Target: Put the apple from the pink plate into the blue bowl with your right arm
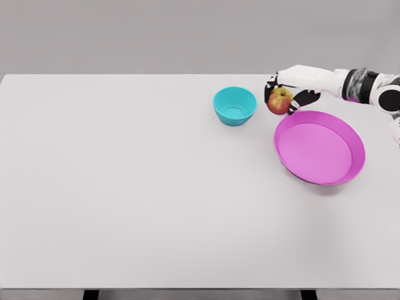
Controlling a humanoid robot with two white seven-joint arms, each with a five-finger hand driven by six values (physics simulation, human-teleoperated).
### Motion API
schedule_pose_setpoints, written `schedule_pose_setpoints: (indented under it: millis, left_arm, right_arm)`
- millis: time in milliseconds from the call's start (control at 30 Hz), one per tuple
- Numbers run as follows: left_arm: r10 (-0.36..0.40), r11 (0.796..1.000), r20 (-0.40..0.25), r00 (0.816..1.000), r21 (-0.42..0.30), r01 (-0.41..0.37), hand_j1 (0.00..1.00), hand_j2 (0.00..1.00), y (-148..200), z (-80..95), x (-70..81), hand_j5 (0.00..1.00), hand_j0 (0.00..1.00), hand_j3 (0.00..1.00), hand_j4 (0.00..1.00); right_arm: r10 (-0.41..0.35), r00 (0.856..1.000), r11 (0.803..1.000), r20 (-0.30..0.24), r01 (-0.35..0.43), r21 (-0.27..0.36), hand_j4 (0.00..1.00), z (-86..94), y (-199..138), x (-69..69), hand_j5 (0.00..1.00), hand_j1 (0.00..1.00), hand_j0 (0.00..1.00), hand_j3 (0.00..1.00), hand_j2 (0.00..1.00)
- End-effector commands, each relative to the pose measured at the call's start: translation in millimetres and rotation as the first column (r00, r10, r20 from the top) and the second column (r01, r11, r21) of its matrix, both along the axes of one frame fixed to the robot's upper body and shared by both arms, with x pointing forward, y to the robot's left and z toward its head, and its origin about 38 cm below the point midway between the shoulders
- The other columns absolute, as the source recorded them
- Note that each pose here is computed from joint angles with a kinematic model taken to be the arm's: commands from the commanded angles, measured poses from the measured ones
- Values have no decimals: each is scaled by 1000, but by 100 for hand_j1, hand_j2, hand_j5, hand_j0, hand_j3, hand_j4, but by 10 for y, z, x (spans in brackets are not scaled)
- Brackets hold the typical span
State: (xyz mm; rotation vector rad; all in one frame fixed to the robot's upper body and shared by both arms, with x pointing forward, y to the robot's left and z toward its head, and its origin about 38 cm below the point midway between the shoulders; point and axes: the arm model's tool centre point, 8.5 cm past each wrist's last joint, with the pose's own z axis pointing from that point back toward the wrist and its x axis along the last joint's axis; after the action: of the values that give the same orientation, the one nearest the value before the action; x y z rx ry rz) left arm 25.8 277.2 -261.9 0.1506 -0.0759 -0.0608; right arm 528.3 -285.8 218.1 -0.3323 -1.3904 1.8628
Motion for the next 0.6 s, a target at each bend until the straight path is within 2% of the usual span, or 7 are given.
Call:
schedule_pose_setpoints:
  millis: [0, 333, 567]
  left_arm:
    - [0, 1000, 0, 1000, 0, 0, 100, 100, 1, 0, 0, 100, 100, 100, 100]
    - [0, 1000, 0, 1000, 0, 0, 100, 100, 1, 0, 0, 100, 100, 100, 100]
    - [0, 1000, 0, 1000, -1, 0, 100, 100, -1, 0, 0, 100, 100, 100, 100]
  right_arm:
    - [5, 1000, 1000, -6, -4, 14, 46, -25, 71, 14, 46, 46, 46, 46, 46]
    - [33, 999, 999, 5, -33, 12, 46, -12, 268, 48, 46, 46, 46, 46, 46]
    - [27, 1000, 1000, 11, -27, 13, 46, 61, 384, 150, 46, 46, 46, 46, 46]
